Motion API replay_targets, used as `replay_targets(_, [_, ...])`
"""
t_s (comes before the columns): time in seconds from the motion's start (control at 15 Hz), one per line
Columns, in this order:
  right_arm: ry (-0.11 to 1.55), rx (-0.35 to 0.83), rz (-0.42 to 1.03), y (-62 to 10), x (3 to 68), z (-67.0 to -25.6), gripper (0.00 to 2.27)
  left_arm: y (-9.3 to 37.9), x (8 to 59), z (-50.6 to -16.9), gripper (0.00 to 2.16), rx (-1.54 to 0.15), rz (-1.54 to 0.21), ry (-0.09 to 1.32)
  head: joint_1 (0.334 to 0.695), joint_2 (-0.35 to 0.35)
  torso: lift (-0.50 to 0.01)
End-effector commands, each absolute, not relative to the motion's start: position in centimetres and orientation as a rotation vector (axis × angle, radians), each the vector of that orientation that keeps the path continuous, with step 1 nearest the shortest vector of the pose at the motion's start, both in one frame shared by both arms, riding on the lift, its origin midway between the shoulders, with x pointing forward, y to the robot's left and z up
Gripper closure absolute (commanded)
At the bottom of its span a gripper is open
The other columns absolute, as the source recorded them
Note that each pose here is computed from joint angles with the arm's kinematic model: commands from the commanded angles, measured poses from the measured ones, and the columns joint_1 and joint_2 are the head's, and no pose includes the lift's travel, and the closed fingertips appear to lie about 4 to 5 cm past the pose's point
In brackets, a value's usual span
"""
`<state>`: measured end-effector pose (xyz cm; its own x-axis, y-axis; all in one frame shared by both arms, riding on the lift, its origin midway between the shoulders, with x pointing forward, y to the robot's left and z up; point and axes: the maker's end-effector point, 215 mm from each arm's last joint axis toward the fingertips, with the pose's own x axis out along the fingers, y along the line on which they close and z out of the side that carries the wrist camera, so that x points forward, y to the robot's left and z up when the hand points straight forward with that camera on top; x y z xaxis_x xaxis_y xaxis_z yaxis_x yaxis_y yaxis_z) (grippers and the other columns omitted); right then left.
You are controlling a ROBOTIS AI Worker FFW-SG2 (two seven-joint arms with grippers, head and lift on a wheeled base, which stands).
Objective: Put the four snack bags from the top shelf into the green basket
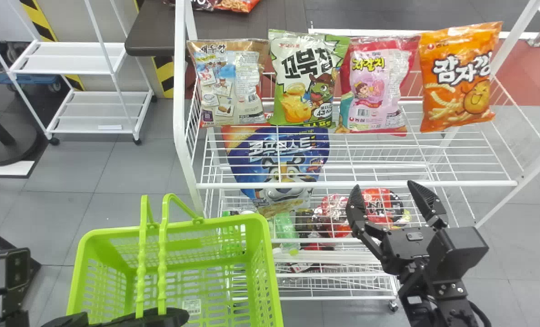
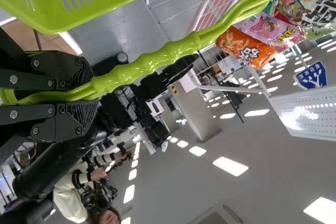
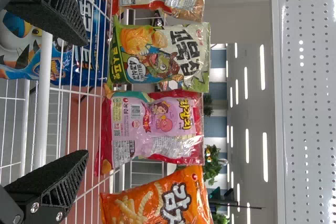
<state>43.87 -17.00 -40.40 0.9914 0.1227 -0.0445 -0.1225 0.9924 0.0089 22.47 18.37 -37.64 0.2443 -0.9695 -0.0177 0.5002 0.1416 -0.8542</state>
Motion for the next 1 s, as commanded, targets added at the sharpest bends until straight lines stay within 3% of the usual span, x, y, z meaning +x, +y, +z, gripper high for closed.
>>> replay_targets(0.0, [0.044,0.007,0.135,-16.3,44.0,-40.4,0.07,18.5,22.3,-37.5,2.15,-0.859,-1.2,0.685,0.695,0.018,0.0])
replay_targets(0.53, [0.044,0.011,0.163,-14.4,44.6,-40.6,0.07,19.0,22.2,-37.9,2.15,-0.865,-1.199,0.685,0.695,0.064,0.0])
replay_targets(0.93, [0.015,0.003,0.245,-9.3,50.5,-39.9,0.08,18.8,22.0,-38.7,2.15,-0.872,-1.207,0.691,0.695,0.1,0.0])
